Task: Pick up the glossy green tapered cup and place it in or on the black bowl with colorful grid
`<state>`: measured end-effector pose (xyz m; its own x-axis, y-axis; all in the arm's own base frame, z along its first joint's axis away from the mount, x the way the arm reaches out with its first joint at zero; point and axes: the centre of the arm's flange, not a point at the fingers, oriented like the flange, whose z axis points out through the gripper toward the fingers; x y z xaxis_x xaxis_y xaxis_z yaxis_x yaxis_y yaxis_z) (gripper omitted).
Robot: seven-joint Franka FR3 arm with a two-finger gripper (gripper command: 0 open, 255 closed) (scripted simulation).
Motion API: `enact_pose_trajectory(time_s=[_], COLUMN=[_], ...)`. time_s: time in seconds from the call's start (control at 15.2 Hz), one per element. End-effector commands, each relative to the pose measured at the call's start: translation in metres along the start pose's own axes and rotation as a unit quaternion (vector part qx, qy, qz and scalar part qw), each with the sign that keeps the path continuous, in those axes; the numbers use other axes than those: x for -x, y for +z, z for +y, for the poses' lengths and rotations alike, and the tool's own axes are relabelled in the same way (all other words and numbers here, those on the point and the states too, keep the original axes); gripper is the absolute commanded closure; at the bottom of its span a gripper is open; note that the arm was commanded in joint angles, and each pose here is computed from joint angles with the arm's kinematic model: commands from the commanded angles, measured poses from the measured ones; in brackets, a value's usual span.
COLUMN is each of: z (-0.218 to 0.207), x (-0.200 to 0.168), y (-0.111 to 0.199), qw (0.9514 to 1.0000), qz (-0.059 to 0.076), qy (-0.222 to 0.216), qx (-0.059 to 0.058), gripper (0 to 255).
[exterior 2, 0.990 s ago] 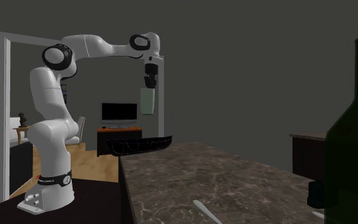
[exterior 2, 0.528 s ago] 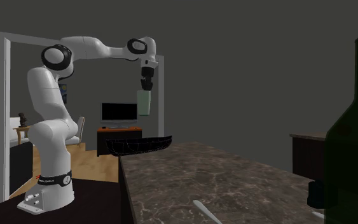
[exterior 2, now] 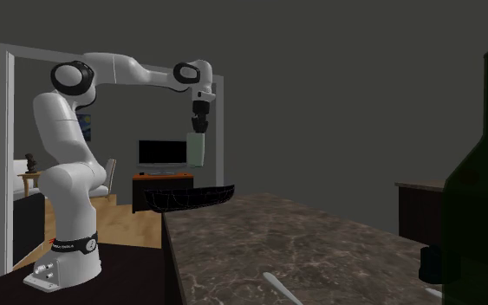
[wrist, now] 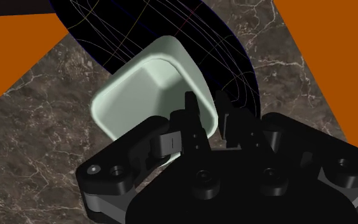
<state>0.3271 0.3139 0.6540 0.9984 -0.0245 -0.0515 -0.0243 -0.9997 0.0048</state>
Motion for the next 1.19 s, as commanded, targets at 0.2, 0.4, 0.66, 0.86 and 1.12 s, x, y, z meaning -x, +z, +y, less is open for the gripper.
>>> enact_pose_trajectory(time_s=[0.2,0.4,0.66,0.86,1.12], z=[0.001,0.001,0.001,0.001,0.001], x=[-0.003,-0.004,-0.005,-0.005,-0.005], y=[0.026,0.042,0.063,0.075,0.075], qw=[1.0000,1.0000,1.0000,1.0000,1.0000], qz=[0.000,0.000,0.000,0.000,0.000], qy=[0.000,0.000,0.000,0.000,0.000], qx=[0.000,0.000,0.000,0.000,0.000], gripper=[255,255,255,255,255])
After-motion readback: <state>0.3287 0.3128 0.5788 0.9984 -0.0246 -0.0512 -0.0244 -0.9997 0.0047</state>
